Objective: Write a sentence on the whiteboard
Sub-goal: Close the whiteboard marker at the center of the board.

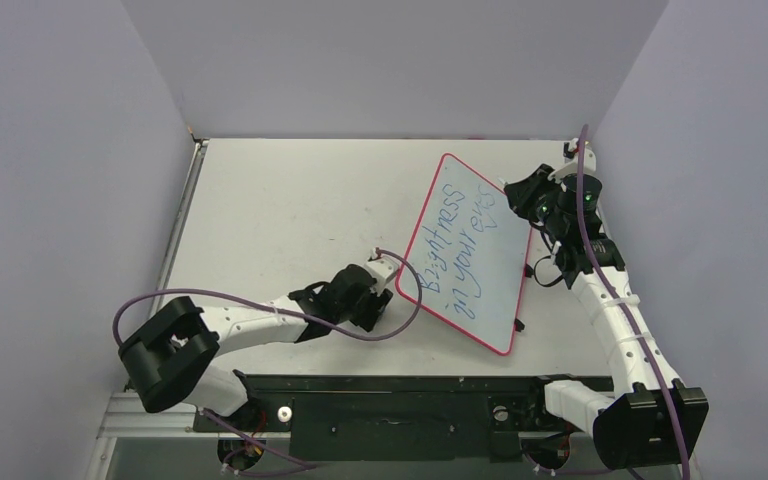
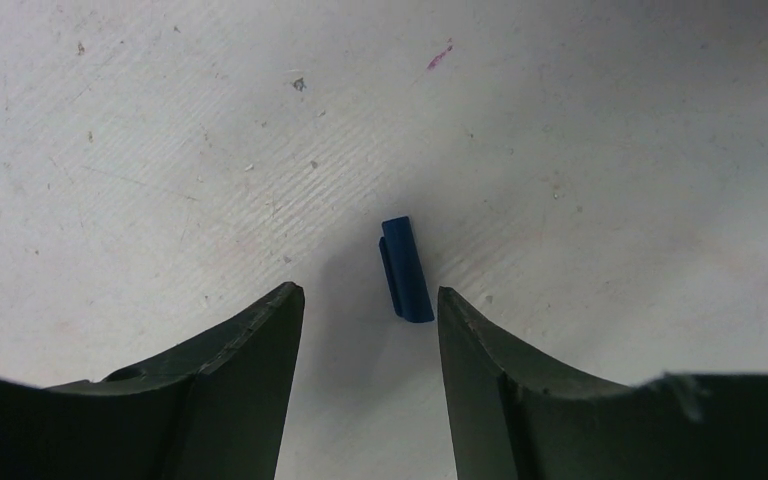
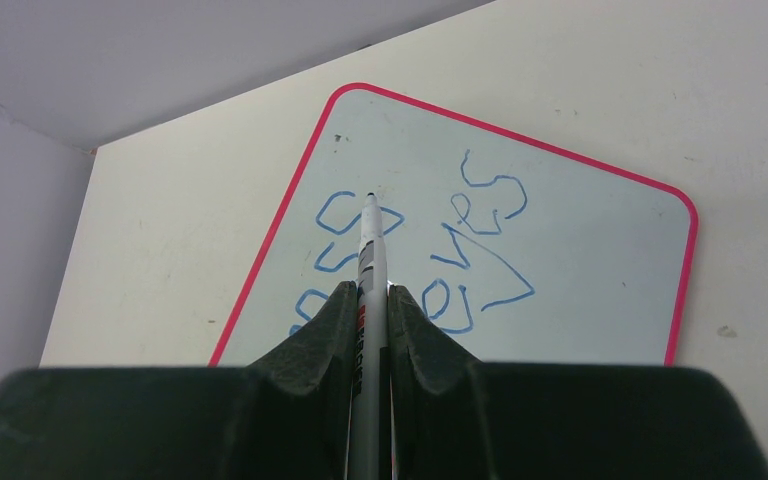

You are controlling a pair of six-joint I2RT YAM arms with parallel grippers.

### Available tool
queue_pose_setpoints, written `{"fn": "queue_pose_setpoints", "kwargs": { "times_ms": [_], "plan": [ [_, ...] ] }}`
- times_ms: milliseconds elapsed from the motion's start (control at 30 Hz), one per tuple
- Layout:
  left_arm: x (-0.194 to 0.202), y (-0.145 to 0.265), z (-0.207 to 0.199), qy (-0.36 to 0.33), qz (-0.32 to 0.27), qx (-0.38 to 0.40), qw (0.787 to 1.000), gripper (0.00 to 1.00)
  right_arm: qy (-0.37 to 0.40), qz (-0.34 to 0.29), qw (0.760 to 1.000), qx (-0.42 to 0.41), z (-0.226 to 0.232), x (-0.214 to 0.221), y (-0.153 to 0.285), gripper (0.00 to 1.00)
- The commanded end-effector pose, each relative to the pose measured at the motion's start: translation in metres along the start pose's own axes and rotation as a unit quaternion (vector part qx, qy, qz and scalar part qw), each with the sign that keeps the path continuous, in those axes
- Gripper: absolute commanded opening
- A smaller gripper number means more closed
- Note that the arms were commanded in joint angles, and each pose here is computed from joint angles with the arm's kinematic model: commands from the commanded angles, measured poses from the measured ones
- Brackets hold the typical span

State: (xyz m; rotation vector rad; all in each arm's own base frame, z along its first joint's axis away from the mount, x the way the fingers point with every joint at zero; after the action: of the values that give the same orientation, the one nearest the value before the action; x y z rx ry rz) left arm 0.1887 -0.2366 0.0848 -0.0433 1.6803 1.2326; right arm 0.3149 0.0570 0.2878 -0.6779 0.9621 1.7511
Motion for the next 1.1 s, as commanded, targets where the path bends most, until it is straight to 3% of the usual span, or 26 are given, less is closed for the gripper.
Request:
{"fn": "queue_pose_setpoints", "kwargs": {
  "times_ms": [0,633,800,967,1067],
  "plan": [
    [-0.026,-0.008,-0.009,-0.005,-0.058,0.024,0.998,0.48,0.009,-0.033,0.999,-0.027,0.016,-0.022,0.007,0.00],
    [0.001,-0.025,-0.017,-0.004,-0.016,0.042,0.999,0.31,0.008,-0.029,0.999,-0.021,0.013,-0.019,0.001,0.00],
    [0.008,-0.029,-0.018,-0.007,-0.009,0.034,0.999,0.12,0.009,-0.029,0.999,-0.022,0.013,-0.020,0.003,0.00],
    [0.006,-0.025,-0.015,-0.011,-0.013,0.021,1.000,0.00,0.008,-0.029,0.999,-0.027,0.016,-0.020,0.005,0.00],
    [0.000,-0.019,-0.011,-0.011,-0.017,0.008,1.000,0.00,0.007,-0.028,0.999,-0.035,0.019,-0.021,0.006,0.00]
  ]
}}
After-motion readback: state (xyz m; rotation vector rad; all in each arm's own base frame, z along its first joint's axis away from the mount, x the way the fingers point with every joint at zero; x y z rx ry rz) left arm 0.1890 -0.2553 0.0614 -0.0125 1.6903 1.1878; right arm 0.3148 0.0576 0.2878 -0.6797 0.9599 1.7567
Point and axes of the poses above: each gripper's point midway between its finger pads, its own y axis back along the fingers, its own z axis along the line the jaws close on, x = y × z, the point moved 6 cm from there along y, back along the fingers, and after that the axes turned 4 degrees about -y, right-handed, at the moved point
